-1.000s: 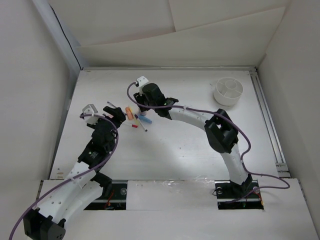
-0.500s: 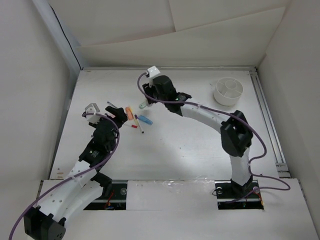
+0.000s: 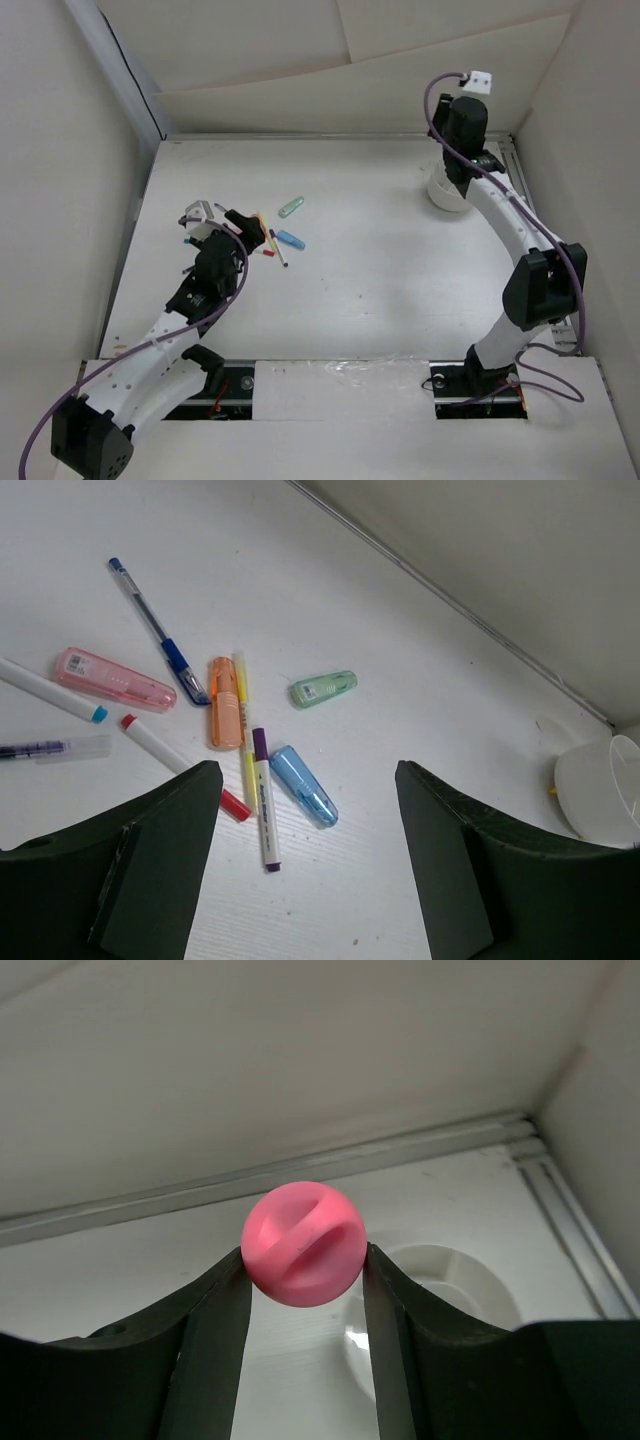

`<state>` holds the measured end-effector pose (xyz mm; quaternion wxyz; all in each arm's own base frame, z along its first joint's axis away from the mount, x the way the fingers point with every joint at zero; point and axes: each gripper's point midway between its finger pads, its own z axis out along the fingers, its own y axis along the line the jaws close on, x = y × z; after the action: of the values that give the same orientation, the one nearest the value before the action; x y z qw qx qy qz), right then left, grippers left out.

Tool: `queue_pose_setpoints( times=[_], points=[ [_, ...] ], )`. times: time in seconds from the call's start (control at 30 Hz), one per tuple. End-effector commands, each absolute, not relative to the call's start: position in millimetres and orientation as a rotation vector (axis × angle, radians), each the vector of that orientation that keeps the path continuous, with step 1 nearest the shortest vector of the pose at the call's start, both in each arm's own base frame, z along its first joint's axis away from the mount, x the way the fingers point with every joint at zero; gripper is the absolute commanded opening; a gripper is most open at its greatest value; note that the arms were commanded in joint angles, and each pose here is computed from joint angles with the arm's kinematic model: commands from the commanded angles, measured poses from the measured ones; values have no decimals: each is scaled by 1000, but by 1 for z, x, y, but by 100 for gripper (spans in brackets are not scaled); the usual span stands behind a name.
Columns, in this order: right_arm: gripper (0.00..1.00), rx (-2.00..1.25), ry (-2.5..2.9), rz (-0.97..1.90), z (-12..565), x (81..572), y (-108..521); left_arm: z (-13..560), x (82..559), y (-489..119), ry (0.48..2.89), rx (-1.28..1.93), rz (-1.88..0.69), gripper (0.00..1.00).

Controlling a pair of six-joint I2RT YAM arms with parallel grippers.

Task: Sort the stationery into containers
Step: Place the stationery in the storage box.

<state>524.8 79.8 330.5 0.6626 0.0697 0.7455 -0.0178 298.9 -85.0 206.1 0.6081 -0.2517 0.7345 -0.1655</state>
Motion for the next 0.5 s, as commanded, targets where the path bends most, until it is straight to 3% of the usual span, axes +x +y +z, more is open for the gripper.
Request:
queue_pose_setpoints(
  times=[0.0, 0.2, 0.47],
  points=[
    [29, 337, 1643, -111, 330, 527, 28, 227, 305, -95, 1662, -543, -436, 67],
    [29, 467, 1639, -214, 319, 529, -38, 228, 306, -104, 1669, -514, -479, 67],
    [29, 492, 1729, -213, 276, 527, -48, 225, 308, -107, 1682, -500, -476, 66]
  ],
)
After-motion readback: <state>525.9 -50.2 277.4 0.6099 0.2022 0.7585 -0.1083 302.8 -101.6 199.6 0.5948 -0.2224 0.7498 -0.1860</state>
